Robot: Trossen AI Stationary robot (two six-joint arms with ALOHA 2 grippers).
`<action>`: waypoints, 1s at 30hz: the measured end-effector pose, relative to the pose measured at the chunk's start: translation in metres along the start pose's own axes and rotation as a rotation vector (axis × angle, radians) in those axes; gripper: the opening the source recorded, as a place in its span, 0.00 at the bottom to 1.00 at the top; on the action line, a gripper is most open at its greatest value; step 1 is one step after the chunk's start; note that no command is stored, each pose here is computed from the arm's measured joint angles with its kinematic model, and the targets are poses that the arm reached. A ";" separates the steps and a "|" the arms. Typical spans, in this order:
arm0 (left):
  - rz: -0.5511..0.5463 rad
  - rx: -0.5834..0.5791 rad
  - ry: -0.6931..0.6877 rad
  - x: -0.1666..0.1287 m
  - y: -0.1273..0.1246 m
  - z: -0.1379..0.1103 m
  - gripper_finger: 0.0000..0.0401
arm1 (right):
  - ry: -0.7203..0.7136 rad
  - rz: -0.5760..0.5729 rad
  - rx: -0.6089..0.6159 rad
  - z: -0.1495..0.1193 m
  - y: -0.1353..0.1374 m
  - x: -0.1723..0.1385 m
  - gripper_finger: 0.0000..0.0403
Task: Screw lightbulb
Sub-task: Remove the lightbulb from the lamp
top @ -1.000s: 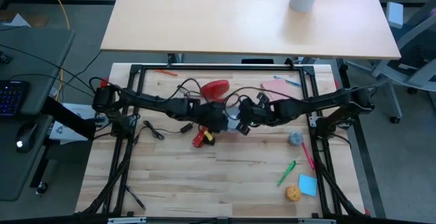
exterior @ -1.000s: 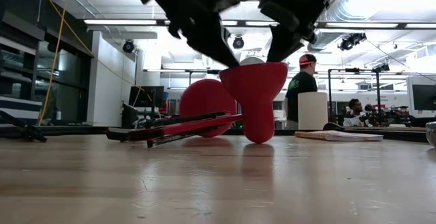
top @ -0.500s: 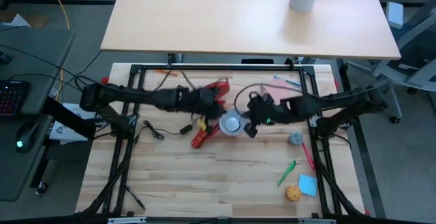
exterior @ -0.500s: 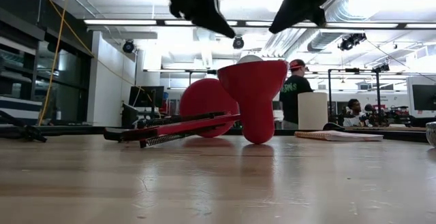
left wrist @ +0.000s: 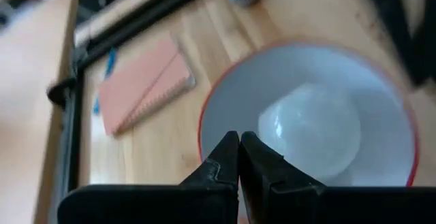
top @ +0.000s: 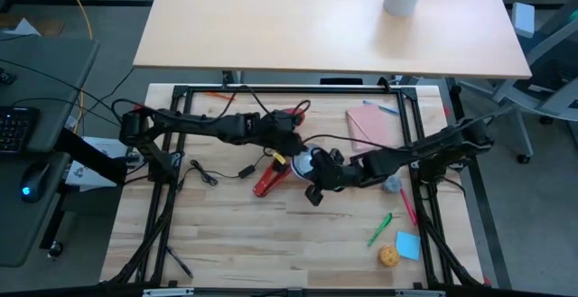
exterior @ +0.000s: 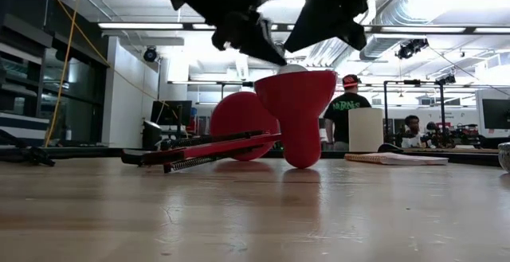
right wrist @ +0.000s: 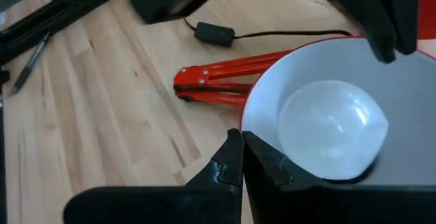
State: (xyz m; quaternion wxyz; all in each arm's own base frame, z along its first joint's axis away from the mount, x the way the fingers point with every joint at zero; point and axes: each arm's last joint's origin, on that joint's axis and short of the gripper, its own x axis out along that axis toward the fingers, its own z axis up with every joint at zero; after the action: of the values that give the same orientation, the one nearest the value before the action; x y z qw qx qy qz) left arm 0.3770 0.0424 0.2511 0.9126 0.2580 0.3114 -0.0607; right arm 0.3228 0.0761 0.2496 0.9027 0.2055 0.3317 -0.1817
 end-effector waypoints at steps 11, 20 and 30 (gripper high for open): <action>0.071 0.050 0.104 0.022 -0.009 -0.008 0.00 | 0.025 -0.030 0.001 -0.004 -0.002 0.012 0.00; 0.044 0.059 0.104 0.025 -0.020 -0.004 0.00 | 0.037 -0.076 0.006 -0.012 -0.001 0.027 0.00; -0.013 0.006 0.166 0.019 -0.039 0.001 0.00 | 0.099 -0.137 -0.052 -0.014 -0.010 0.019 0.00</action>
State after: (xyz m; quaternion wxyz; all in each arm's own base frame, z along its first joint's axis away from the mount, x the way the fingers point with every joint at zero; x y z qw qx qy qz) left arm 0.3820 0.0095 0.2233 0.8826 0.2626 0.3873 -0.0459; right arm 0.3241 0.0709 0.2245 0.8756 0.1674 0.3937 -0.2241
